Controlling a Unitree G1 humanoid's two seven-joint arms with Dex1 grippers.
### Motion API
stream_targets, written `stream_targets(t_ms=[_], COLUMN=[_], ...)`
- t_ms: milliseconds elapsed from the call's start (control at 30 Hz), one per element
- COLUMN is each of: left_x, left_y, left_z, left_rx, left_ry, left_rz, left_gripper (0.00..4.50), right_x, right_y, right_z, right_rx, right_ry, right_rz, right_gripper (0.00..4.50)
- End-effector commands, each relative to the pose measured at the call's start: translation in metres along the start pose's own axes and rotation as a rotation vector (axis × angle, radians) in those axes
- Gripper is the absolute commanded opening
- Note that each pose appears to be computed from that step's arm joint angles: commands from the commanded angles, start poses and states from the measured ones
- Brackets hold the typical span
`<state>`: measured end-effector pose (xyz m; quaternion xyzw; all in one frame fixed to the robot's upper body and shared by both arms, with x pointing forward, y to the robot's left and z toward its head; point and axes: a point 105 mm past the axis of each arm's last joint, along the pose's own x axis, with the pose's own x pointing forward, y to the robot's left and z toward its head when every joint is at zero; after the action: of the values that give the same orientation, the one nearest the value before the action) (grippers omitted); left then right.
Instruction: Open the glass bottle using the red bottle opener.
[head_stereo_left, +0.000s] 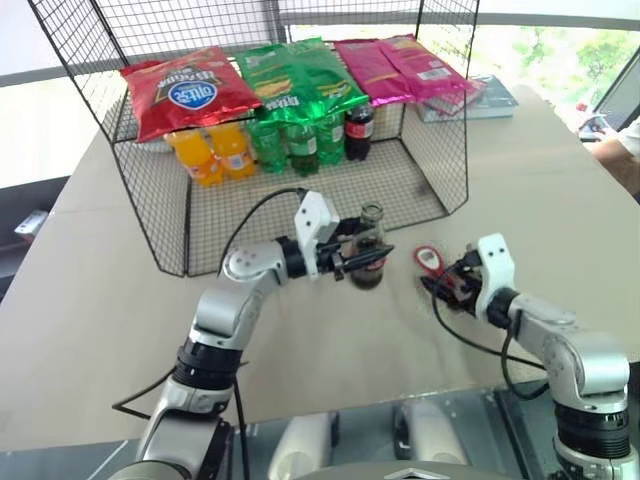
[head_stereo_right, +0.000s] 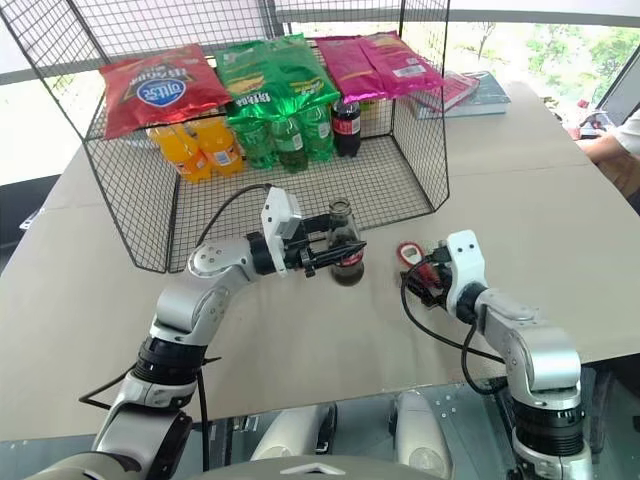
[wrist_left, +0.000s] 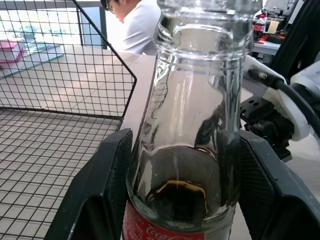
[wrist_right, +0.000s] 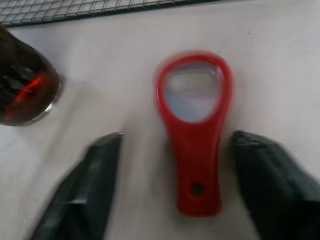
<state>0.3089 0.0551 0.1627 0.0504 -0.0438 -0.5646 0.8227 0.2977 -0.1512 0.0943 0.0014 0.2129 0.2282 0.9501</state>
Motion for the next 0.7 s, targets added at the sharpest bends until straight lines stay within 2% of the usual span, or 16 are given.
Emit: stream_targets(t_ms=[33, 100, 167, 233, 267, 333, 533, 700], left_x=[0.003, 0.002, 0.000, 0.000, -0.001, -0.003, -0.022, -0.065], left_y=[-0.009, -0.009, -0.009, -0.010, -0.010, -0.011, -0.011, -0.012], left_z=[0.009, 0.010, 0.011, 0.014, 0.015, 0.017, 0.029, 0.035], left_rx=[0.015, 0.004, -0.010, -0.006, -0.007, -0.008, 0.020, 0.024], left_ry=[-0.034, -0.038, -0.046, -0.055, -0.056, -0.061, -0.077, -0.047], left_rz=[-0.032, -0.036, -0.032, -0.036, -0.036, -0.037, -0.017, 0.072], left_gripper=[2.31, 2.31, 2.31, 3.34, 3.58, 4.44, 4.44, 4.44], right_x=[-0.012, -0.017, -0.021, -0.024, -0.024, -0.025, -0.030, -0.039], right_y=[-0.009, -0.006, -0.002, 0.001, 0.003, 0.006, 0.015, 0.012], right_z=[0.017, 0.027, 0.038, 0.045, 0.047, 0.048, 0.054, 0.051], right_rx=[-0.147, -0.258, -0.270, -0.311, -0.323, -0.322, -0.364, -0.421], right_ry=[-0.059, -0.105, -0.166, -0.204, -0.215, -0.234, -0.293, -0.346], right_rz=[-0.054, -0.052, -0.032, -0.022, -0.013, -0.002, 0.051, 0.081], right_gripper=[4.37, 4.37, 4.37, 4.50, 4.50, 4.50, 4.50, 4.50])
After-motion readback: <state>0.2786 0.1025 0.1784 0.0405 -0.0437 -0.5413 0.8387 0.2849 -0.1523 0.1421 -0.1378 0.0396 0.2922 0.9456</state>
